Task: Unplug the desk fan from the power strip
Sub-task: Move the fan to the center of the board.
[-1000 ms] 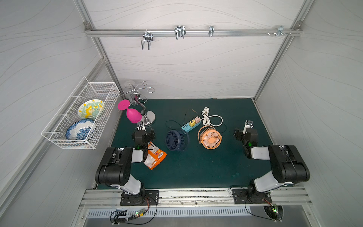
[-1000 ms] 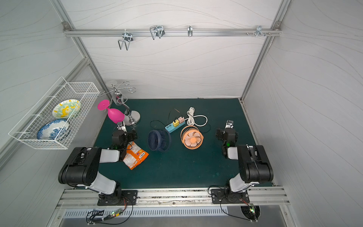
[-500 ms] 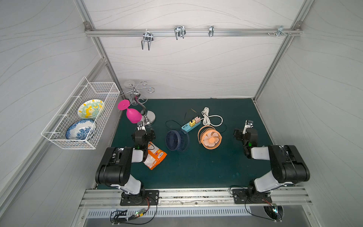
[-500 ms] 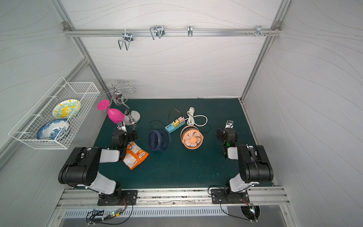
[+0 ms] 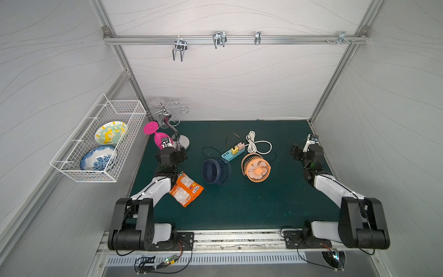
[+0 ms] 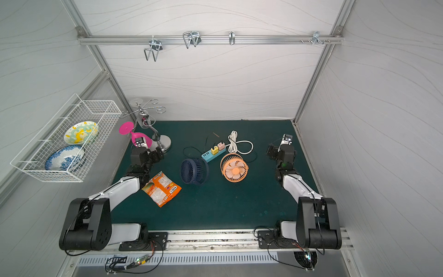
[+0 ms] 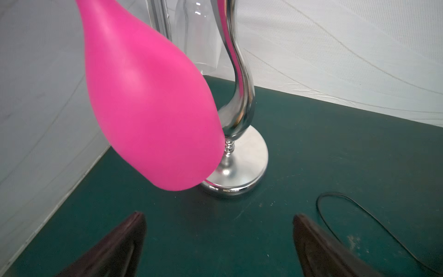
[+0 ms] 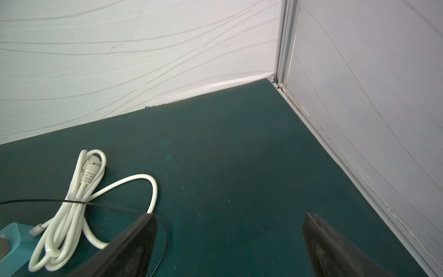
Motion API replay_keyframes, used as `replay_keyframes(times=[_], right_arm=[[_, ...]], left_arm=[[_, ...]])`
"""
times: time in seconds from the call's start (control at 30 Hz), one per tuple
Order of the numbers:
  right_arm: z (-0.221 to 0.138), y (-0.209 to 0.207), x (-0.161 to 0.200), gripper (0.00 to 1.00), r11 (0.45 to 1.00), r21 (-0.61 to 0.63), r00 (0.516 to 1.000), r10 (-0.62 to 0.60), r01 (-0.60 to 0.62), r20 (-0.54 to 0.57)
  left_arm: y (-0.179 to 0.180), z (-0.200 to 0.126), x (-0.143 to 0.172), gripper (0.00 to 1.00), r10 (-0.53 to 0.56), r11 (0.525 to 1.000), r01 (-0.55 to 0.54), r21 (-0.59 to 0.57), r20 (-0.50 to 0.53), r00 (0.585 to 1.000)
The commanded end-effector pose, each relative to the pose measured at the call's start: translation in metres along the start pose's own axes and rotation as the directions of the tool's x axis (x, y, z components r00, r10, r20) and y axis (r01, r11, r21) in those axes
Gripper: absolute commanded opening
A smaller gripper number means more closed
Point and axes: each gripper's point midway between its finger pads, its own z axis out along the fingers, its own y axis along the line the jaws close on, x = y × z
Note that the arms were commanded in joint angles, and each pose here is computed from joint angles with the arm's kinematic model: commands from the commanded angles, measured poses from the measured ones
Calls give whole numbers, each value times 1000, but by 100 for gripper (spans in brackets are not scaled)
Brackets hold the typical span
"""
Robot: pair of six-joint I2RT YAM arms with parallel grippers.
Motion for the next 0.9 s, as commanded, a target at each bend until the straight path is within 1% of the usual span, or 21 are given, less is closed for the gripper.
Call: replay_keyframes(times=[0.0,0.07,0.1,0.13,0.17,0.2,0.23,0.27,0.33,0.37,0.43,0.53,0.63,0.73,0.8,0.87], right_arm=[[-11,2,-14,99,995,-12,994,96,-97,-43],[-20,-1,-30,99,980,1,979,200,-200,-38],[-25,-5,-38,99,963,21,963,268,-268,-33],[-31,-14,-38,99,927,73,926,373,-369,-53],[-41,-25,-34,99,873,155,873,478,-462,-91],[-48,-34,-32,99,805,217,808,581,-553,-97],[-53,-38,-33,99,759,232,760,641,-608,-105],[-54,-30,-41,99,736,150,723,677,-660,-137],[-58,-19,-52,99,724,50,708,685,-688,-173],[-60,-15,-55,99,721,34,704,685,-692,-185],[-64,-5,-62,99,721,-13,705,673,-693,-223],[-70,10,-63,99,729,-50,705,638,-682,-308],[-74,22,-60,99,731,-70,696,609,-678,-381],[-81,36,-54,99,742,-88,695,571,-664,-437],[-85,46,-52,99,760,-103,710,537,-641,-456],[-88,58,-50,99,775,-129,723,498,-619,-479]], left_arm=[[-16,-11,-3,100,-91,992,97,77,-86,992],[-28,-18,-7,100,-159,974,173,146,-104,982],[-36,-22,-9,100,-195,959,214,184,-117,974],[-41,-24,-9,100,-240,942,265,207,-141,961],[-42,-26,-9,100,-297,924,328,198,-169,940],[-39,-28,-8,100,-370,903,402,151,-204,907],[-33,-29,-5,100,-437,881,466,84,-237,868],[-38,-31,-10,99,-441,873,479,96,-266,857],[-55,-39,-23,89,-392,872,453,187,-288,873],[-58,-44,-29,88,-377,872,443,207,-290,879],[-66,-53,-35,90,-350,874,426,232,-308,885],[-83,-67,-34,98,-294,866,406,291,-358,886],[-106,-80,-39,100,-224,837,378,395,-382,897],[-122,-87,-44,100,-181,820,364,442,-404,897],[-135,-91,-50,100,-146,798,358,485,-422,895],[-148,-90,-52,100,-98,792,339,509,-442,892]])
